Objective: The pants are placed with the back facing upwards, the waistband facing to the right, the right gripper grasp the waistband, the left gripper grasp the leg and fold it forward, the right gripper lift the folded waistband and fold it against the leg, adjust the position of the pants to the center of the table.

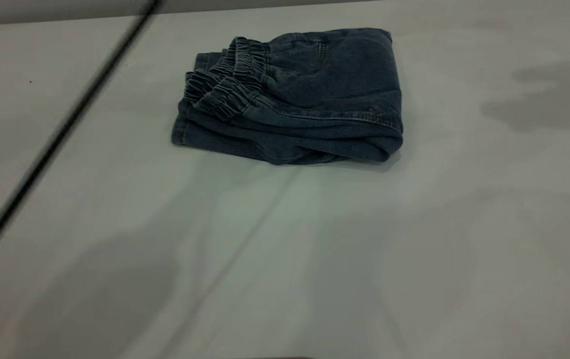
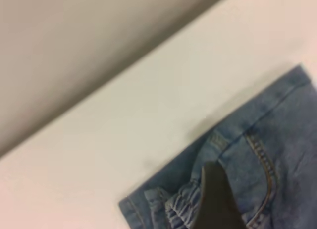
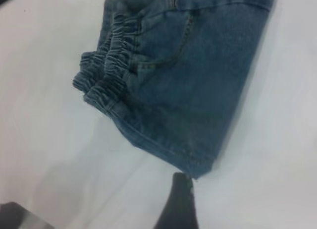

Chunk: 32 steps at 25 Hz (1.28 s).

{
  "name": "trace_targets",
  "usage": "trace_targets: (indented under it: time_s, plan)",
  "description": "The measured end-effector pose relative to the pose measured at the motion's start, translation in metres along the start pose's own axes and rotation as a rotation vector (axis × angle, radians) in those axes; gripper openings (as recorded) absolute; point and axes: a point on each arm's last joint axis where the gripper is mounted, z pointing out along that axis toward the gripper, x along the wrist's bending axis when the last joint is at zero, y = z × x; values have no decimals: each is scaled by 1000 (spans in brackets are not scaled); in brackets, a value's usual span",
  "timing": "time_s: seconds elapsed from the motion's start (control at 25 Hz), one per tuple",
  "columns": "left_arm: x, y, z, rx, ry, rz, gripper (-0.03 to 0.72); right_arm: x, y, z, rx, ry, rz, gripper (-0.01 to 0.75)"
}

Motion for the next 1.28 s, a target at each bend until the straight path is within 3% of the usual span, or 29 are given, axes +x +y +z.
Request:
trace_targets:
  time_s: [0.2,0.32,0.6,0.84,1.28]
  plan:
    - [11,22,-59,-104,10,-16,442,45,-13,-59,-109,-55,-58,569]
    - [16,25,-86,-109,9,-24,442,72,-29,-91,-177,-67,-91,569]
    - [18,-7,-124,40,-8,-26,442,113,-88,-133,-262,-73,-141,569]
    - [18,-59,-158,182,-18,-18,442,133,-148,-148,-300,-76,-177,569]
    - [18,-140,-216,280,-41,-13,442,163,-249,-169,-447,-89,-299,569]
